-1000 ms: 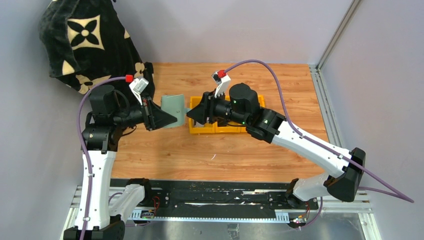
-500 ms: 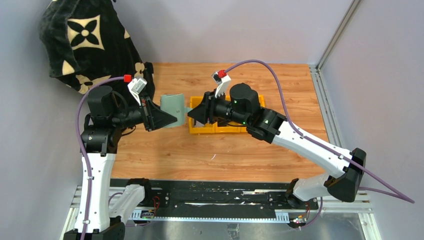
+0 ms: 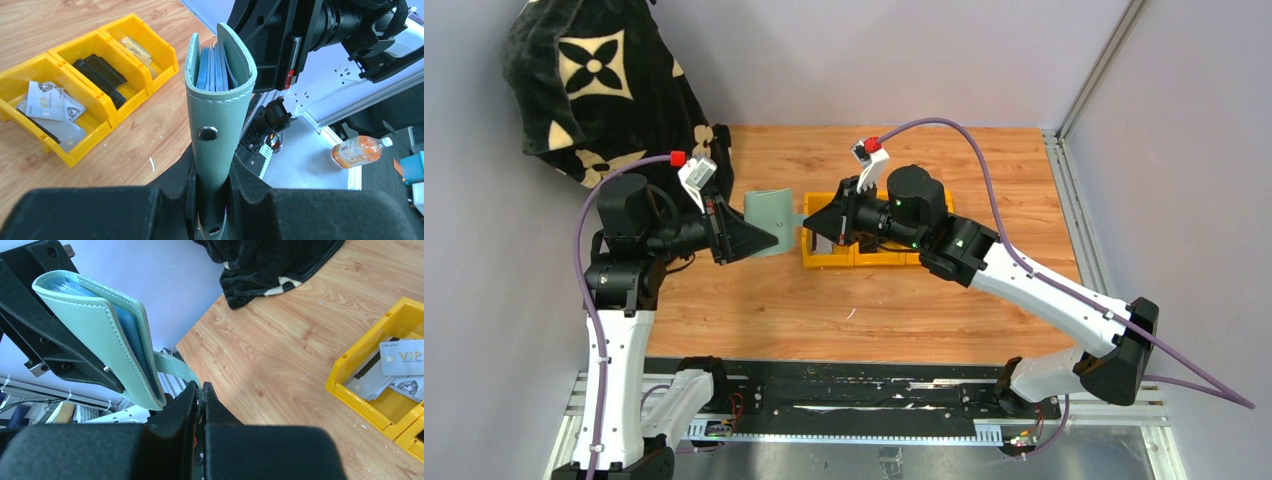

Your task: Take the credit cards out of the card holder

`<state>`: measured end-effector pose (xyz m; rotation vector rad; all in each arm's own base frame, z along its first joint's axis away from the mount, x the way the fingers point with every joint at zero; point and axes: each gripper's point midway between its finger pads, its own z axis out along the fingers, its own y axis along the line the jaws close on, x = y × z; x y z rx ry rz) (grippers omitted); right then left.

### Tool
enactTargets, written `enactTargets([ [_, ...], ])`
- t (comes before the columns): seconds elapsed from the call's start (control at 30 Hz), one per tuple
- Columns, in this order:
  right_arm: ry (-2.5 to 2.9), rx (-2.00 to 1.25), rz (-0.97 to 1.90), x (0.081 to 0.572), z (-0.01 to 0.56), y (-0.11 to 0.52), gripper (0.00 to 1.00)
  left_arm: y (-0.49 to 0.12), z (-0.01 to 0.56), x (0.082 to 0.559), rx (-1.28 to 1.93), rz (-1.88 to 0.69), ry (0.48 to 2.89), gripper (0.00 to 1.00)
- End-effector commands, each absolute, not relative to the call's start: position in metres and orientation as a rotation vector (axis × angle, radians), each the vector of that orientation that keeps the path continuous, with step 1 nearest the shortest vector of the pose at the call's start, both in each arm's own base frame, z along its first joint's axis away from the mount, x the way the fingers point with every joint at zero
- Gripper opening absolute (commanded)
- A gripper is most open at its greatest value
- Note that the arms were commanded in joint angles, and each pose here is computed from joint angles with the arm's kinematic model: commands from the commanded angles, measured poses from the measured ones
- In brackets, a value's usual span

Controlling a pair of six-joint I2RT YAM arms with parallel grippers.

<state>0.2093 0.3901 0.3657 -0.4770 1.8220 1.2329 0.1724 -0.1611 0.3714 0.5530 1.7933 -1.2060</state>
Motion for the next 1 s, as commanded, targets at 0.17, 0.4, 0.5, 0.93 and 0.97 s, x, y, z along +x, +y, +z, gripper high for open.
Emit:
enactTargets([
  [0.17,1.738,-0.605,1.157,0.203,0.392,0.372,0.0,-0.157,0.362,0.176,0.57,-1.137,1.785,0.78],
  [0.4,1.761,-0.945,0.99,0.18,0.38,0.365,0.0,-0.149,0.351,0.178,0.603,-1.005,1.771,0.9],
  [0.5,1.761,-1.04,0.924,0.171,0.375,0.368,0.0,-0.147,0.343,0.18,0.608,-0.983,1.778,0.9],
  [0.93,1.816,-0.699,0.49,0.203,0.396,0.382,0.0,-0.153,0.333,0.151,0.688,-1.025,1.717,0.89],
  [0.97,1.811,-0.687,0.489,0.2,0.399,0.385,0.0,-0.153,0.333,0.149,0.69,-1.022,1.713,0.9],
])
